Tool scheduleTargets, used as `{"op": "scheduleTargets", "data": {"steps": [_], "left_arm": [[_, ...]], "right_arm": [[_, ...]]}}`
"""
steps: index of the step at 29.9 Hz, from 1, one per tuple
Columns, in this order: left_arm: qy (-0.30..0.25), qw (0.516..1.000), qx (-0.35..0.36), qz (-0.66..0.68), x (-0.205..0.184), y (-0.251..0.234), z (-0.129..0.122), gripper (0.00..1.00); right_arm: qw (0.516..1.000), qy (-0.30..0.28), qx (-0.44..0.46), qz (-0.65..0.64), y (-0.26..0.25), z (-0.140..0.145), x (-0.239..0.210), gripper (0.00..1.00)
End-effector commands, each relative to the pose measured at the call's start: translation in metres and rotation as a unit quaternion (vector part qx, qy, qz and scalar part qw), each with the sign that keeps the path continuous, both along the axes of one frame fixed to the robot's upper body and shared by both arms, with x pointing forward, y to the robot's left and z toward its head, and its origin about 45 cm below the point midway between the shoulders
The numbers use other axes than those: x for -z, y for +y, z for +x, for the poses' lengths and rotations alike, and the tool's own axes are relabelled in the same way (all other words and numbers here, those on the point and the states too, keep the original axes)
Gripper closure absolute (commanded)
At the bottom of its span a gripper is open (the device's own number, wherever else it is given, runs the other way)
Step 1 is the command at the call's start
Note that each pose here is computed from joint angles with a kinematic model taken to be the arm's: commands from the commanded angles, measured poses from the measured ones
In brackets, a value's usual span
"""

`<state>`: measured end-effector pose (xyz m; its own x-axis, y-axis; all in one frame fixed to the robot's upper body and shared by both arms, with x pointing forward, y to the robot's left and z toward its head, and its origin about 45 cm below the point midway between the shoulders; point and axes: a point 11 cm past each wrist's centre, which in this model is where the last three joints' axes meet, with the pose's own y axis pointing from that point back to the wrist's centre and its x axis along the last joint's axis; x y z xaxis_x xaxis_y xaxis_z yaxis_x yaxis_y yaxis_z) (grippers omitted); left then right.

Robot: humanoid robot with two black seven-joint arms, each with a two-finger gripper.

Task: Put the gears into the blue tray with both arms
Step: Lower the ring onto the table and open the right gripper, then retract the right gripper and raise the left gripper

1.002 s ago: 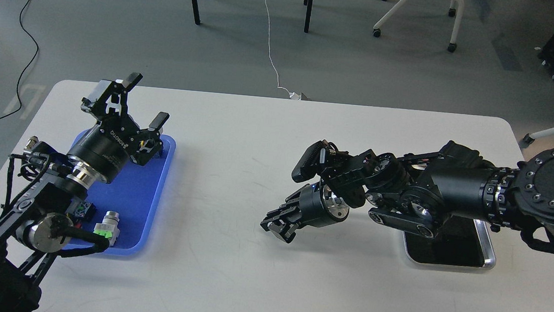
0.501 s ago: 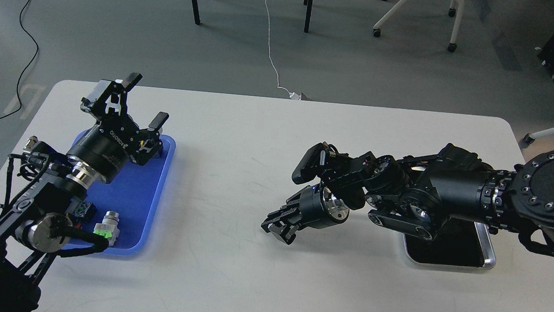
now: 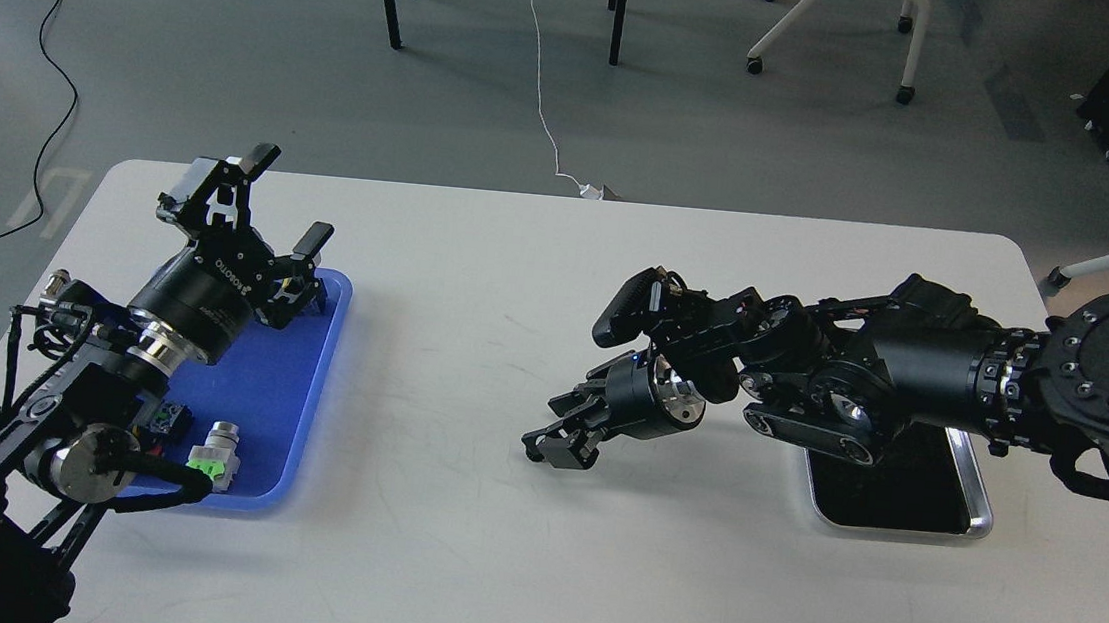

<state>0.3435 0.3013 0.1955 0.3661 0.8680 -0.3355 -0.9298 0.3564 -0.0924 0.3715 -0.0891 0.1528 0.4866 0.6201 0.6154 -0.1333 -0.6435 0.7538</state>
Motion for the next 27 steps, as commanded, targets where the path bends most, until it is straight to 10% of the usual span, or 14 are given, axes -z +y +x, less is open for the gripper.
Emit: {"op": "scheduleTargets", "data": {"steps": [1,11,19,20,27], "left_arm": [[-0.004,1.000,0.001,0.020,-0.005,0.013,0.002,0.02],[-0.077,0.996,-0.011,0.037,-0.035,0.039,0.015,0.02],[-0.083,0.996,0.005,0.045,-0.035,0.030,0.015,0.02],[-0.104,0.992,0.022,0.075,-0.038,0.020,0.014,0.02],[-0.192,0.957,0.140,0.170,-0.059,-0.044,0.002,0.02]], "right_arm": [[0.997,-0.003,0.059,0.040,-0.017,0.022,-0.031,0.05],[0.914,0.078,0.303,0.258,-0.091,0.050,-0.079,0.03],[0.739,0.165,0.480,0.443,-0.153,0.060,-0.080,0.02],[0.646,0.198,0.535,0.508,-0.180,0.055,-0.071,0.01],[0.441,0.283,0.584,0.620,-0.235,0.040,-0.053,0.01]]}}
